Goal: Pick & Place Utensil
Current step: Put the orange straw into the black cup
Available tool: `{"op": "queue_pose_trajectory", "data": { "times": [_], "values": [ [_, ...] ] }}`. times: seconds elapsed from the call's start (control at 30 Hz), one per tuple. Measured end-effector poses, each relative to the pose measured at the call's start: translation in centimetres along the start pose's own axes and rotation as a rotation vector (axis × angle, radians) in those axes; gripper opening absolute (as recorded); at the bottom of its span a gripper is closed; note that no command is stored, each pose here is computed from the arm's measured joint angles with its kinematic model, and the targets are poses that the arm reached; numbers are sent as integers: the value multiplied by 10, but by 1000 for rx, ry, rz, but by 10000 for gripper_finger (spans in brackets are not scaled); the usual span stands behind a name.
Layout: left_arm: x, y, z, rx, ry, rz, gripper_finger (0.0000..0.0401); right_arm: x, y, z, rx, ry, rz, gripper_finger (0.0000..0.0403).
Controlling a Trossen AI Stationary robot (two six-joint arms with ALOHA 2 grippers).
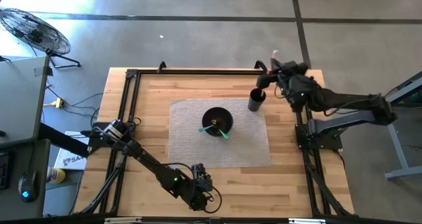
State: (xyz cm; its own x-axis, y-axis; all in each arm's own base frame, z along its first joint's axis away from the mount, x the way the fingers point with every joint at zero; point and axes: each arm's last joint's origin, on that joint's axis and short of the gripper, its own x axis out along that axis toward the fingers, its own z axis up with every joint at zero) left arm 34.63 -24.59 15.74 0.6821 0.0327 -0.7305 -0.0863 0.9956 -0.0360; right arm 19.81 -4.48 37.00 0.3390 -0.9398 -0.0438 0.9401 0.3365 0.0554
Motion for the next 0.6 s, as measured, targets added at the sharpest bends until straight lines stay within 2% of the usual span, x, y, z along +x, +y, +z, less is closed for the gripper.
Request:
{"op": "queue_pose_trajectory", "data": {
  "times": [0.1, 0.27, 0.6],
  "values": [
    [0, 0, 0, 0, 0, 0, 399, 8, 7, 2, -34, -18, 69, 0],
    [0, 0, 0, 0, 0, 0, 399, 15, 17, -13, -169, 37, 87, 0],
    [0, 0, 0, 0, 0, 0, 399, 30, 42, -42, -236, 106, 92, 3]
  ]
}}
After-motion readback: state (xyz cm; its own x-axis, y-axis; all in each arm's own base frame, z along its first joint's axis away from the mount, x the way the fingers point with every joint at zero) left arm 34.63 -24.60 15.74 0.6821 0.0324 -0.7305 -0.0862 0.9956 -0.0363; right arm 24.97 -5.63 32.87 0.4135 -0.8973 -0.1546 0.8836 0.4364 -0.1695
